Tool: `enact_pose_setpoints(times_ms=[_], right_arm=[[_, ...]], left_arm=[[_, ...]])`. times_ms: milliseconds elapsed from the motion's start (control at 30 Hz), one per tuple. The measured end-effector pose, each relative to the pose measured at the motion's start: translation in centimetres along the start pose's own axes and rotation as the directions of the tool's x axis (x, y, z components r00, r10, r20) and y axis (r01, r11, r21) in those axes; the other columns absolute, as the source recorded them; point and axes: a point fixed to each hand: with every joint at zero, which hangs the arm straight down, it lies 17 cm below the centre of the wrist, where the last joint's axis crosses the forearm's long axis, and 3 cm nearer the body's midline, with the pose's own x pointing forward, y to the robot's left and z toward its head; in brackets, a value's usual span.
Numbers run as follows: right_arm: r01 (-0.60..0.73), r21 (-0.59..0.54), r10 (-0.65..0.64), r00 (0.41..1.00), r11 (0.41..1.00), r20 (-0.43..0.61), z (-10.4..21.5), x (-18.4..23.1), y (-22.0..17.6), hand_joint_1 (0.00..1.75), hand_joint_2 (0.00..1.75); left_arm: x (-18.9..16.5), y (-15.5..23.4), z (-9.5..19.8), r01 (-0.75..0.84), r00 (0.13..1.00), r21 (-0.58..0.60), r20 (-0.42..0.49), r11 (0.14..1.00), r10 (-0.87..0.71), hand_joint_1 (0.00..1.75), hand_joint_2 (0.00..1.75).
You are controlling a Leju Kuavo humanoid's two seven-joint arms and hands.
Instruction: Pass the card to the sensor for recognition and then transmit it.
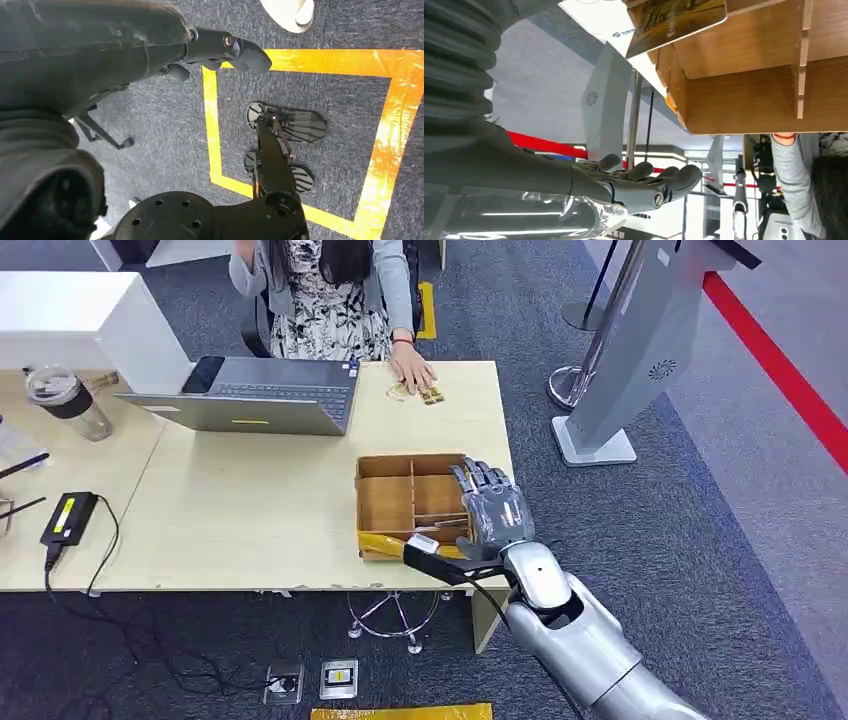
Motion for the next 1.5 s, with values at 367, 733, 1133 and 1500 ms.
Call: enact_pose_setpoints(times_ms=[367, 733, 1133, 1500], right_arm=[[0.009, 0.021, -0.009, 1.000, 1.000, -0.004, -0.3, 0.1, 0.8, 0.00, 1.75], [0.002, 0.048, -0.001, 1.000, 0.999, -0.020, -0.3, -0.4, 1.8, 0.00, 1.75], [-0.001, 0.060, 0.003, 1.000, 0.998, -0.028, -0.3, -0.8, 2.2, 1.64, 1.75], [0.013, 0.074, -0.013, 1.000, 0.997, 0.005, -0.7, -0.1, 2.5, 0.00, 1.75]], left_arm=[[-0.1, 0.0, 0.0, 0.014, 1.000, -0.002, -0.002, 1.000, -0.014, 0.00, 0.00], [-0.1, 0.0, 0.0, 0.018, 1.000, 0.001, -0.002, 1.000, -0.018, 0.00, 0.00], [-0.1, 0.1, 0.0, 0.025, 1.000, 0.002, -0.004, 1.000, -0.025, 0.00, 0.00], [-0.1, 0.1, 0.0, 0.027, 1.000, 0.006, -0.004, 1.000, -0.027, 0.00, 0.00]])
